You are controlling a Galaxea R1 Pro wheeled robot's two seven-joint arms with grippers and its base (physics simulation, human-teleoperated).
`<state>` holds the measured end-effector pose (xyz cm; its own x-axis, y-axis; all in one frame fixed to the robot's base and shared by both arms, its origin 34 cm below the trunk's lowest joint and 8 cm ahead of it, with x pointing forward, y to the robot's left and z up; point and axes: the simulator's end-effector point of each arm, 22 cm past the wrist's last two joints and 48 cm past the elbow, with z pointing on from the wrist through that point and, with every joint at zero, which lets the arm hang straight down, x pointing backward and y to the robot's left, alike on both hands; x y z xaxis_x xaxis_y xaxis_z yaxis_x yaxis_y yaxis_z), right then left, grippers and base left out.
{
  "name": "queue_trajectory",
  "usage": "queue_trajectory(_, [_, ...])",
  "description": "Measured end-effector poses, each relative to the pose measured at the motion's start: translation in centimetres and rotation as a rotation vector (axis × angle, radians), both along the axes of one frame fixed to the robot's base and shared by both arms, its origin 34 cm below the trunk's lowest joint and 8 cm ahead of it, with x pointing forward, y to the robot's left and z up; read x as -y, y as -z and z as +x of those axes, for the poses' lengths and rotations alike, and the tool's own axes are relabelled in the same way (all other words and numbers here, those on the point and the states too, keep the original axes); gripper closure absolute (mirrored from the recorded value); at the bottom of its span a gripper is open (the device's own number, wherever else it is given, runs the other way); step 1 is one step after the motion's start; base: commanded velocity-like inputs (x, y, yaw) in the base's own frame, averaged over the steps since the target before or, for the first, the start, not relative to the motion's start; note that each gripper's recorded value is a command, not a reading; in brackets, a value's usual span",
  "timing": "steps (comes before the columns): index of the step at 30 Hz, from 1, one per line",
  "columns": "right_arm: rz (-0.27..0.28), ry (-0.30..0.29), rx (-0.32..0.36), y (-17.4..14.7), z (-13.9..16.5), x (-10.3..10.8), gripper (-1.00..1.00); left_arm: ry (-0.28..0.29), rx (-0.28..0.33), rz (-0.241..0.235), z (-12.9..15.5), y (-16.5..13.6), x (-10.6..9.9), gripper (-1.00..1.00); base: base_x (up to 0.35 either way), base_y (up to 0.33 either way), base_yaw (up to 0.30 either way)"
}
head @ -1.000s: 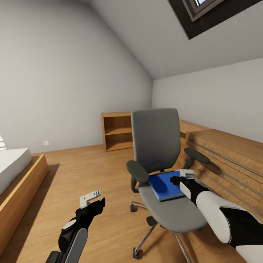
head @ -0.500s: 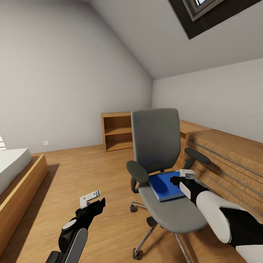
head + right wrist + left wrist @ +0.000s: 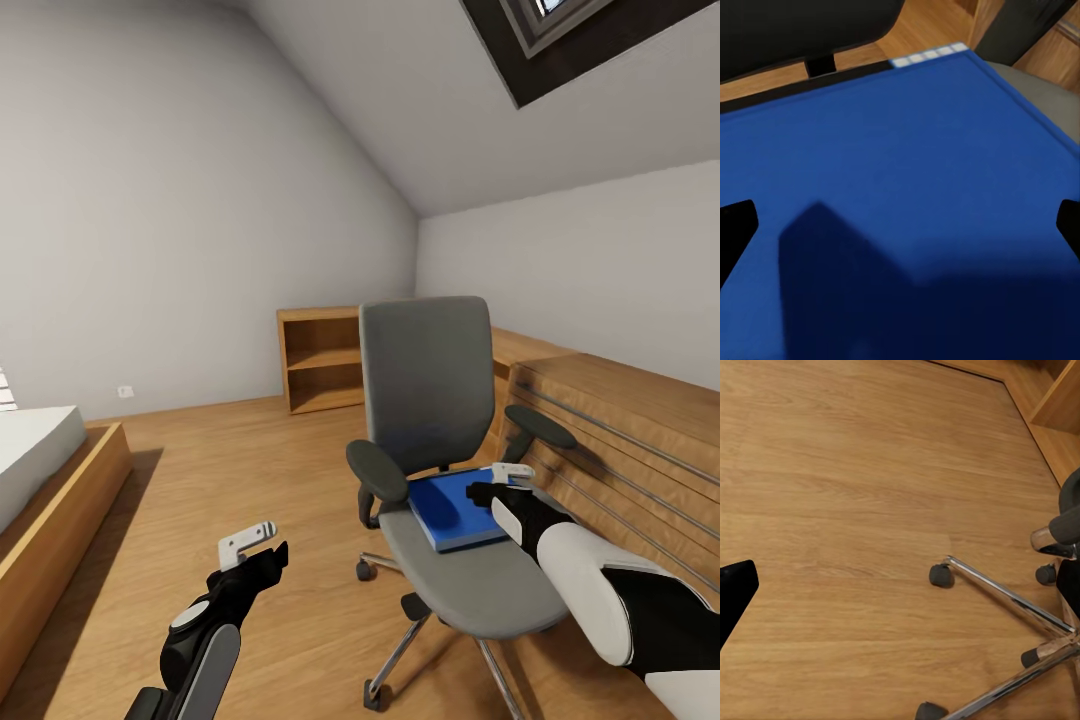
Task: In the bedroom, organize the workspace by keeping the computer under the desk, ensuring the monitor is on the desk, placing the keyboard on the desk next to the monitor, placing the mouse on the desk next to the keyboard, moving the folder from the swivel chair onto the desk next to the mouse, stacking the notebook on top of the folder with the pen on top of the notebook, and positioning the swivel chair next to the desk.
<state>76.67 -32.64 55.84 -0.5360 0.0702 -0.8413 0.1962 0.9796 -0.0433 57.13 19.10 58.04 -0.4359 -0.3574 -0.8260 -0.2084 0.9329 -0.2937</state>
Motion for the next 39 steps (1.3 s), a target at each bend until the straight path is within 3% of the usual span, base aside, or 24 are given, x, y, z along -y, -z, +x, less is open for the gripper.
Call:
queue_trajectory(8, [0.000,0.000,-0.001,0.0,0.0,0.0,-1.00,0.002,0.001,-0.001,0.0,0.0,0.0,-1.00,0.000,0.000,0.000])
queue_trajectory(23, [-0.002,-0.003,0.000,-3.3,0.9,-0.2,-1.00,-0.001,-0.001,0.001,0.9,-3.3,0.0,-1.00,0.000,0.000,0.000])
queue_trajectory(39, [0.000,-0.001,-0.015,-2.5,0.8,-0.1,-1.00,-0.002,-0.012,0.000,0.9,-2.8,0.0,-1.00,0.000,0.000,0.000])
